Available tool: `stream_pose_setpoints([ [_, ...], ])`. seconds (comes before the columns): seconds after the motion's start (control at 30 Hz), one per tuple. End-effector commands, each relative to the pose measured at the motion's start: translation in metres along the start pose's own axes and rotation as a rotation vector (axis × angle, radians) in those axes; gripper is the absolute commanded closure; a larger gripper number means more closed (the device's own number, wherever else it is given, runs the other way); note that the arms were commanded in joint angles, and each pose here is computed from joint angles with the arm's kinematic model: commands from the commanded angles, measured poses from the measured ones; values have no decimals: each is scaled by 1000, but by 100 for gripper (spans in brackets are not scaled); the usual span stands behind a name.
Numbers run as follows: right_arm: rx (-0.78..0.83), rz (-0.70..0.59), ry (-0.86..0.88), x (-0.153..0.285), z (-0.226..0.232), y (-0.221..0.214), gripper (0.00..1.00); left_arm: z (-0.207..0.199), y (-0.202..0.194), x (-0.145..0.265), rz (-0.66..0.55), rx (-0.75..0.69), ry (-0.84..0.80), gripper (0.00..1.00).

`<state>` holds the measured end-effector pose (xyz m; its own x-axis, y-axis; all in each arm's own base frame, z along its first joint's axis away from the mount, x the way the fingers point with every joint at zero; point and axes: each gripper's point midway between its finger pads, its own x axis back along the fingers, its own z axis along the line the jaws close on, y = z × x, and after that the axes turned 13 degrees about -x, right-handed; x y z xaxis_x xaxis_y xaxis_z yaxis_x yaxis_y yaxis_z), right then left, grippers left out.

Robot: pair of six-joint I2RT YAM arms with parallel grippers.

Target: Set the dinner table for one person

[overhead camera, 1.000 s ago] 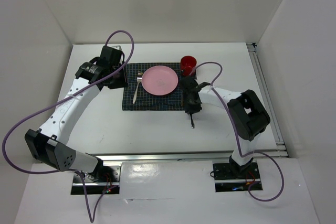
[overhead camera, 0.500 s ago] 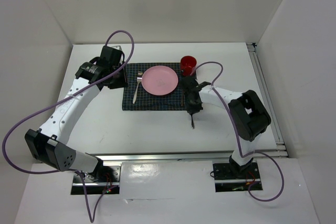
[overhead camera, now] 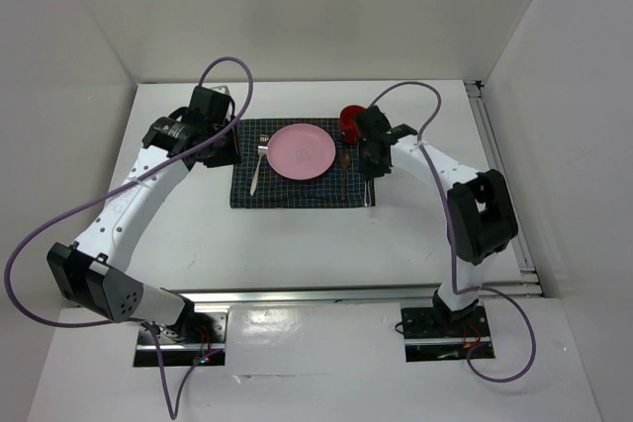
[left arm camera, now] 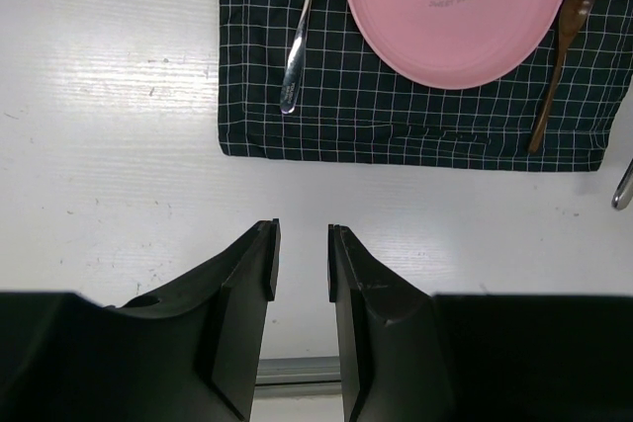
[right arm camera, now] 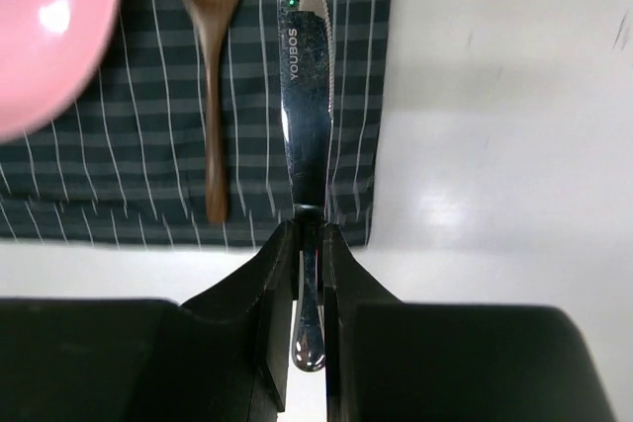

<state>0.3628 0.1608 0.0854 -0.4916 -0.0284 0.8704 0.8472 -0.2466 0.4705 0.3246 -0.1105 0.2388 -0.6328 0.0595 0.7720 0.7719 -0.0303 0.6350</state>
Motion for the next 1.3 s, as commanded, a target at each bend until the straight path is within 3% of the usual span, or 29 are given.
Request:
stream_pose_setpoints([
  [0.0,1,-45,48,-10,10,39,100,-2,7,-2,-15,-4,-9,57],
  [0.2,18,-47,46,-37,19,61,100,3,3,-4,-4,2,23,57],
  [0.4,15,-9,42,-63,20,56,100,3,4,-1,-13,4,20,57],
  [0.53,15,-2,50,-74,23,54,91,4,2,-1,-4,2,23,57],
  [0.67,5,-3,67,-71,25,53,68,4,2,-1,-4,2,23,57],
  [0.7,3,-18,77,-60,27,58,52,4,2,-1,-4,2,23,57],
  [0.77,-7,-22,80,-48,26,60,41,2,1,-1,-2,2,14,57],
  [0.9,-50,-149,102,15,23,90,13,2,1,-1,-2,2,14,57],
  [0.93,-70,-156,85,23,16,86,0,2,1,-1,-2,2,14,57],
  [1.1,-259,-325,56,95,-45,103,0,2,2,2,-11,4,11,57],
  [1.27,-346,-254,-24,108,-97,66,0,0,3,3,-19,6,-3,57],
])
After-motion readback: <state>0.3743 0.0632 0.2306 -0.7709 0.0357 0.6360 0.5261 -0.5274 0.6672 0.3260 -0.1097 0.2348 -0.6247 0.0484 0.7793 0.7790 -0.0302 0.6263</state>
